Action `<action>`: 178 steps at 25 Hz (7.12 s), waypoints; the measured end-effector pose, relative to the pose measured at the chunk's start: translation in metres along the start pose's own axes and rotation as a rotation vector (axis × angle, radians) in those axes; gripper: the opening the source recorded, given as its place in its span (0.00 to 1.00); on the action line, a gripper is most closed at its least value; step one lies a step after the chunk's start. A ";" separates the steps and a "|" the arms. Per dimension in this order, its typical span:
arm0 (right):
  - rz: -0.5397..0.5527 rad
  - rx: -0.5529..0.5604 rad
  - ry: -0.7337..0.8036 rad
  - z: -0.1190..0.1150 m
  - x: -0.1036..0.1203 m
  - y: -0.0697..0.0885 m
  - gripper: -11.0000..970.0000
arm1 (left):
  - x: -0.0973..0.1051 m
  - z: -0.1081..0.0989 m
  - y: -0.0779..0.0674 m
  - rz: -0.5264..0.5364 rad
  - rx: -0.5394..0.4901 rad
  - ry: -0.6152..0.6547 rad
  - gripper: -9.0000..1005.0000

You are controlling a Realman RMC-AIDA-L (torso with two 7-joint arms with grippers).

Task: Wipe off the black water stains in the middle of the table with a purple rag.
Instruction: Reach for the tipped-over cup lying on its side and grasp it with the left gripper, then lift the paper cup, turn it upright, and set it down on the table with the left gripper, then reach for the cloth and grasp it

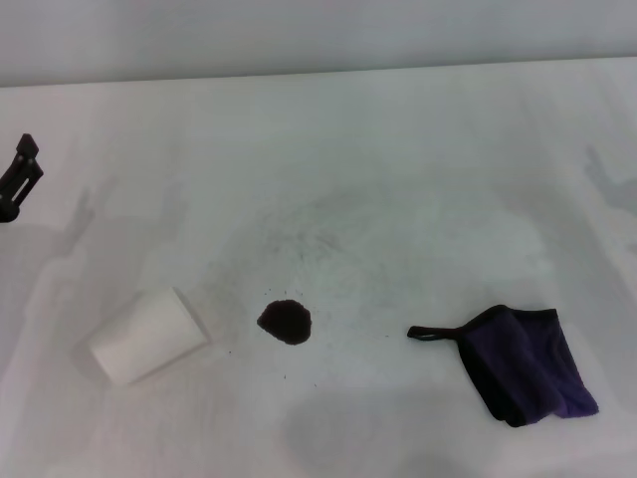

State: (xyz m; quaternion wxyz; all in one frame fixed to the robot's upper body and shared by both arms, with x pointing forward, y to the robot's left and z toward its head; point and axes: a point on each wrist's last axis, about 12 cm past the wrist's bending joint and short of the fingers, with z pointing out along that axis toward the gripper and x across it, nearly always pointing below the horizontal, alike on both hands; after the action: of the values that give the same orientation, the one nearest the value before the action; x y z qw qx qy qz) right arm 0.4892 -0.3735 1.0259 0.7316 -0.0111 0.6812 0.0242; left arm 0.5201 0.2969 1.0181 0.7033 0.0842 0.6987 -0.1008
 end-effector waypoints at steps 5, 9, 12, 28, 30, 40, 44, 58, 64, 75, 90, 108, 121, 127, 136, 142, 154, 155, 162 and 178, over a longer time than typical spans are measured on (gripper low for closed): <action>-0.007 -0.002 -0.007 0.002 -0.002 0.000 0.90 | 0.000 0.000 0.000 -0.002 -0.001 0.001 0.87; -0.005 -0.002 -0.013 0.004 -0.003 0.000 0.90 | 0.001 0.002 -0.006 0.021 0.051 0.008 0.87; -0.009 -0.005 -0.016 0.005 -0.003 0.001 0.90 | 0.000 0.003 -0.009 0.031 0.070 0.007 0.87; -0.012 0.004 -0.003 0.001 -0.001 -0.002 0.90 | -0.039 0.018 0.019 -0.275 0.275 0.010 0.87; -0.011 0.004 -0.001 0.001 -0.001 -0.002 0.90 | -0.047 0.018 0.026 -0.306 0.322 0.042 0.87; -0.013 0.002 -0.002 0.001 -0.001 -0.002 0.90 | -0.089 0.035 0.044 -0.274 0.490 0.373 0.87; -0.016 -0.001 -0.004 0.004 -0.002 -0.001 0.90 | -0.112 0.039 0.049 -0.138 0.528 0.527 0.87; -0.021 0.000 0.003 0.006 -0.002 -0.002 0.90 | -0.149 0.057 0.017 0.084 0.688 1.085 0.87; -0.016 0.003 0.011 0.004 0.000 -0.001 0.90 | -0.144 0.061 -0.011 0.215 0.684 1.168 0.87; 0.000 0.007 0.021 0.000 0.002 -0.001 0.90 | -0.125 0.065 -0.040 0.364 0.735 1.199 0.87; 0.017 0.004 0.025 0.000 0.004 0.002 0.90 | -0.098 0.069 -0.067 0.564 0.762 1.121 0.87; 0.049 0.006 0.032 -0.001 0.006 0.005 0.90 | -0.107 0.081 -0.080 0.752 0.773 1.020 0.79; 0.044 0.011 0.029 0.000 0.005 0.003 0.90 | -0.103 0.086 -0.084 0.738 0.756 0.972 0.72; 0.035 0.007 0.029 0.000 0.005 0.003 0.90 | -0.112 0.094 -0.084 0.684 0.689 0.828 0.68; 0.026 0.002 0.012 0.003 0.002 0.002 0.90 | -0.105 0.104 -0.090 0.428 0.626 0.617 0.63; 0.022 -0.002 0.008 0.004 0.000 0.002 0.90 | -0.079 0.090 -0.101 0.251 0.650 0.524 0.61; 0.020 0.003 0.009 0.001 0.001 0.000 0.90 | -0.032 0.051 -0.093 0.155 0.648 0.526 0.60; 0.020 0.003 0.009 0.000 0.001 0.000 0.90 | -0.029 0.047 -0.093 0.159 0.648 0.528 0.60; 0.023 0.008 0.015 -0.005 0.003 -0.001 0.90 | -0.012 0.032 -0.083 0.181 0.610 0.562 0.60; 0.021 0.010 0.018 -0.009 0.004 -0.002 0.90 | 0.002 0.018 -0.078 0.257 0.587 0.559 0.59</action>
State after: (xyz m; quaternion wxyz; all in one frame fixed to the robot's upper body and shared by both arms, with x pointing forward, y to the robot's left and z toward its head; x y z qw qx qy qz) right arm 0.4808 -0.3760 1.0213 0.7251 -0.0004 0.6881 0.0282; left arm 0.5169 0.2170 1.0178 0.4400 0.3913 0.7880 -0.1800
